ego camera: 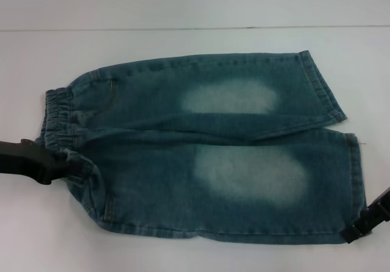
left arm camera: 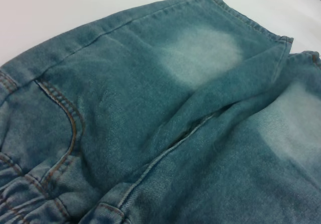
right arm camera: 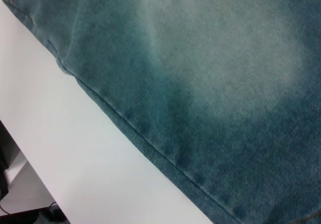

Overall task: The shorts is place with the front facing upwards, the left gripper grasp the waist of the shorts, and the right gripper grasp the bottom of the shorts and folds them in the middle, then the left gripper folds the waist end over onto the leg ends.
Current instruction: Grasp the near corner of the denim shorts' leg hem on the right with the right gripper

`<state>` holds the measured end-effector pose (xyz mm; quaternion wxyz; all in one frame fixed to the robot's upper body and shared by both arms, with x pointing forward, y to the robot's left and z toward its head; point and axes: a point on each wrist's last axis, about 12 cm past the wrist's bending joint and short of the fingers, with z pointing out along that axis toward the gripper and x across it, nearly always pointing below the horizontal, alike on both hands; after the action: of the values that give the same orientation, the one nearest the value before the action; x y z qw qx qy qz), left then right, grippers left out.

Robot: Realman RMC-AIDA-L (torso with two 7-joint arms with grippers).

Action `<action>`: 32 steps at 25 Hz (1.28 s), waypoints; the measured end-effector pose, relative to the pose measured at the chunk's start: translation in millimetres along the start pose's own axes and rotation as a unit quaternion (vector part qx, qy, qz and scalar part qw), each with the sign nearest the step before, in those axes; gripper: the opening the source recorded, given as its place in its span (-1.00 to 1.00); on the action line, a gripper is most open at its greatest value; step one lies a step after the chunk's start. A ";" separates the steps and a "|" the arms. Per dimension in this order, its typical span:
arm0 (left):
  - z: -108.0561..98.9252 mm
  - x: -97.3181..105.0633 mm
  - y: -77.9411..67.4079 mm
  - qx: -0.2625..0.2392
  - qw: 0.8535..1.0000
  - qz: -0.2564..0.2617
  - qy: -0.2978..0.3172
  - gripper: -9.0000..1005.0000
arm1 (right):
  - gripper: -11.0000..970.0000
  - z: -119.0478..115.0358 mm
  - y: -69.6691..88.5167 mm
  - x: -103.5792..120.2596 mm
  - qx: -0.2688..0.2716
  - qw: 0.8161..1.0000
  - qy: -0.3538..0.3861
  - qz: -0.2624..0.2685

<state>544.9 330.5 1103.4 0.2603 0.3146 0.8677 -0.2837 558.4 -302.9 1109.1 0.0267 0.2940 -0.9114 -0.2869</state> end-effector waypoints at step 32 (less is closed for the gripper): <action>1.2 2.7 2.0 -0.001 1.000 -0.008 -0.001 -0.80 | -0.89 9.5 2.4 -7.0 0.020 0.999 0.013 -0.037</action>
<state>544.8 332.1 1100.1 0.2592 0.3075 0.8701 -0.2849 560.8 -292.6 1103.4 0.0220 0.3314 -0.9051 -0.2654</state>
